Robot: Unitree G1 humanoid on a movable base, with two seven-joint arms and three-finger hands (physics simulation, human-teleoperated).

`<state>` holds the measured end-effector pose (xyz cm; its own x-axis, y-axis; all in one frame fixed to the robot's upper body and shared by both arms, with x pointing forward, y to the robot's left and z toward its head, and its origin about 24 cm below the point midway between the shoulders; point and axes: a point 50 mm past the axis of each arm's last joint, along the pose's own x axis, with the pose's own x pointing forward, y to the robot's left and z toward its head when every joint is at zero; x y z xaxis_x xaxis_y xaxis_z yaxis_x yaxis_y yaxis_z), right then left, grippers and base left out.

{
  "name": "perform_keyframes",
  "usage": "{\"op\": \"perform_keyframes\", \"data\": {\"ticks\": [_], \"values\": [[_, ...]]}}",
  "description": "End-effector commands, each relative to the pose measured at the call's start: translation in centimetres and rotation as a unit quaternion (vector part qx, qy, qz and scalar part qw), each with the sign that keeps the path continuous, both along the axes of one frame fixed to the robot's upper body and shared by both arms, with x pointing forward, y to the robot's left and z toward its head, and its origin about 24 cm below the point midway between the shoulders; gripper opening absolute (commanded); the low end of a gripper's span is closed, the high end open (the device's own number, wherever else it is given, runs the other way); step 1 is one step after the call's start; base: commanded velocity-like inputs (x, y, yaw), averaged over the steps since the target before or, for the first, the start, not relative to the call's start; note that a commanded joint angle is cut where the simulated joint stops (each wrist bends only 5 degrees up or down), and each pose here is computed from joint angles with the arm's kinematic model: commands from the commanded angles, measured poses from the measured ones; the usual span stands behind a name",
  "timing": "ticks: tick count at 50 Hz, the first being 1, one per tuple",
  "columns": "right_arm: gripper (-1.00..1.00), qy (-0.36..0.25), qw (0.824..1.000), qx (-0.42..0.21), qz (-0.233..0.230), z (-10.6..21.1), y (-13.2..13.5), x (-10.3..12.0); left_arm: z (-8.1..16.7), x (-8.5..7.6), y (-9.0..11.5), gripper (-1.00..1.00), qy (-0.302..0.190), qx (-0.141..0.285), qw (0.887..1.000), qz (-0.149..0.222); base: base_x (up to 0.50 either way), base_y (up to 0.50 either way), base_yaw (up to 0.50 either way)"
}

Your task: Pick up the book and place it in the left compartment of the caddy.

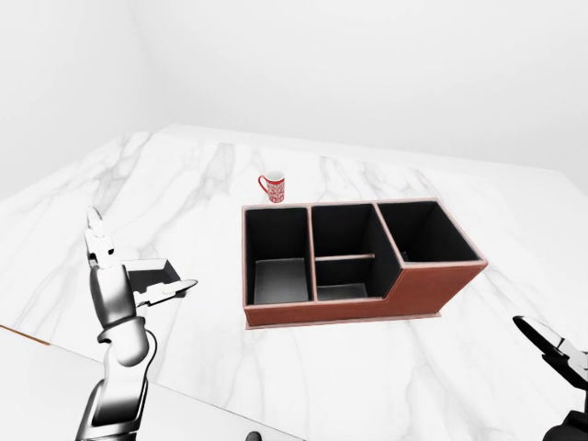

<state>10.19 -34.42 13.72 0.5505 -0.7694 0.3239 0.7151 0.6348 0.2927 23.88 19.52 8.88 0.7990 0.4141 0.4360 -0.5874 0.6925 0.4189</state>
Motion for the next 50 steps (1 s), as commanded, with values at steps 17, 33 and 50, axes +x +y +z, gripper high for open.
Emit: {"op": "perform_keyframes", "data": {"ticks": [17,33,50], "values": [[1.00,0.004,1.000,0.000,0.000,-0.1,0.0,0.1,0.7,-0.3,-0.6,1.00,-0.002,0.158,0.987,0.025,0.00,0.00,0.00],[1.00,0.003,1.000,-0.003,-0.002,0.0,0.0,0.0,0.8,-0.3,-1.7,1.00,0.018,0.272,0.961,0.047,0.00,0.00,0.00],[1.00,0.008,1.000,0.001,0.000,-0.3,0.0,0.2,1.1,-0.4,-2.8,1.00,0.020,0.364,0.929,0.065,0.00,0.00,0.00]]}}
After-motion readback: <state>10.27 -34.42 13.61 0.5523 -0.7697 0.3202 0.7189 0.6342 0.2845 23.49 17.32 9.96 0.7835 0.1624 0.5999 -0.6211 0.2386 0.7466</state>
